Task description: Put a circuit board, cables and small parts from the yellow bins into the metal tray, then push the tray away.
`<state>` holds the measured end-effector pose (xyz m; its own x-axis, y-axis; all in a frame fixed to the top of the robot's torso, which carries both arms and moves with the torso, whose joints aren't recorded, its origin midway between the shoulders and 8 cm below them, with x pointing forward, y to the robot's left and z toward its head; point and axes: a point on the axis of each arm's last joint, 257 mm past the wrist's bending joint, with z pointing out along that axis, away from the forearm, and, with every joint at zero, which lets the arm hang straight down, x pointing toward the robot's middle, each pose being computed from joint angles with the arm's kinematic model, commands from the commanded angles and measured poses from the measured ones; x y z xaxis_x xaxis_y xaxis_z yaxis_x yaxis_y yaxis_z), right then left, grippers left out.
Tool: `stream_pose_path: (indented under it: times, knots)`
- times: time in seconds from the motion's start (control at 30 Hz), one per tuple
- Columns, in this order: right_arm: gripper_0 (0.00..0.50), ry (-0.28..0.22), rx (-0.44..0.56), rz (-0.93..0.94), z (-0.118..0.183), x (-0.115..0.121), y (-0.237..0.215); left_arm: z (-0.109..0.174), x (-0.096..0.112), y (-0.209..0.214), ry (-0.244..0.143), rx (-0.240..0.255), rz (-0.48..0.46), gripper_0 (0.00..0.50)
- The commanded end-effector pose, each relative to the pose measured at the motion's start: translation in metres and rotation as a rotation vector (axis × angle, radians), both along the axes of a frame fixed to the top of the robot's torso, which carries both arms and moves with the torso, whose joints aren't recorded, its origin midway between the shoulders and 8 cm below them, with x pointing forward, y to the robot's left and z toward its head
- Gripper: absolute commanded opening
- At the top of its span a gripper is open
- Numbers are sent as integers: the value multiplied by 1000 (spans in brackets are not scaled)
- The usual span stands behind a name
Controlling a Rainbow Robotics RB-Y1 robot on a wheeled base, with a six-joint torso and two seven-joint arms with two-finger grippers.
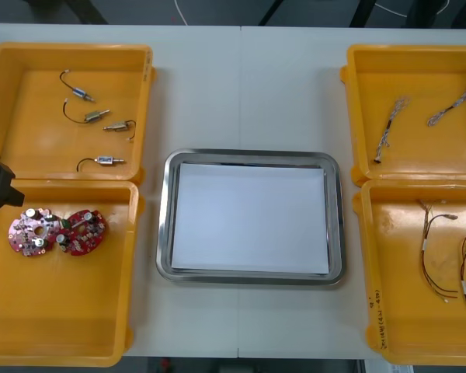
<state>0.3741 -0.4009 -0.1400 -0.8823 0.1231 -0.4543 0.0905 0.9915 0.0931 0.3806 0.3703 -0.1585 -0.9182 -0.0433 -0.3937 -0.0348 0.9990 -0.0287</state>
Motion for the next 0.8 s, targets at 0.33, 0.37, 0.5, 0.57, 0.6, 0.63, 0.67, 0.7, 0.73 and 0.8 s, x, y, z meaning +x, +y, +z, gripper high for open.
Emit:
stream_pose_path:
  times: [0.33, 0.37, 0.5, 0.57, 0.6, 0.63, 0.67, 0.7, 0.73, 0.8]
  knots:
    - [500, -22, 3, -25, 5, -2, -1, 14, -4, 15, -21, 61, -27, 500]
    - [500, -22, 3, -25, 5, -2, -1, 14, -4, 15, -21, 61, -27, 500]
    - [500, -22, 3, -25, 5, -2, -1, 14, -4, 15, -21, 61, -27, 500]
    - [500, -22, 3, -25, 5, -2, -1, 14, -4, 15, -21, 61, -27, 500]
    - [500, -22, 3, -25, 5, -2, -1, 14, -4, 15, -21, 61, -27, 500]
    - [500, -22, 3, -25, 5, -2, -1, 14, -4, 15, -21, 61, -27, 500]
    - [500, -22, 3, -25, 5, -2, -1, 14, -4, 15, -21, 61, -27, 500]
    - [500, -22, 3, -25, 5, -2, -1, 14, -4, 15, -21, 61, -27, 500]
    - [500, -22, 3, -25, 5, -2, -1, 14, -4, 15, -21, 61, -27, 500]
    - [500, -22, 3, -25, 5, -2, -1, 14, -4, 15, -21, 61, -27, 500]
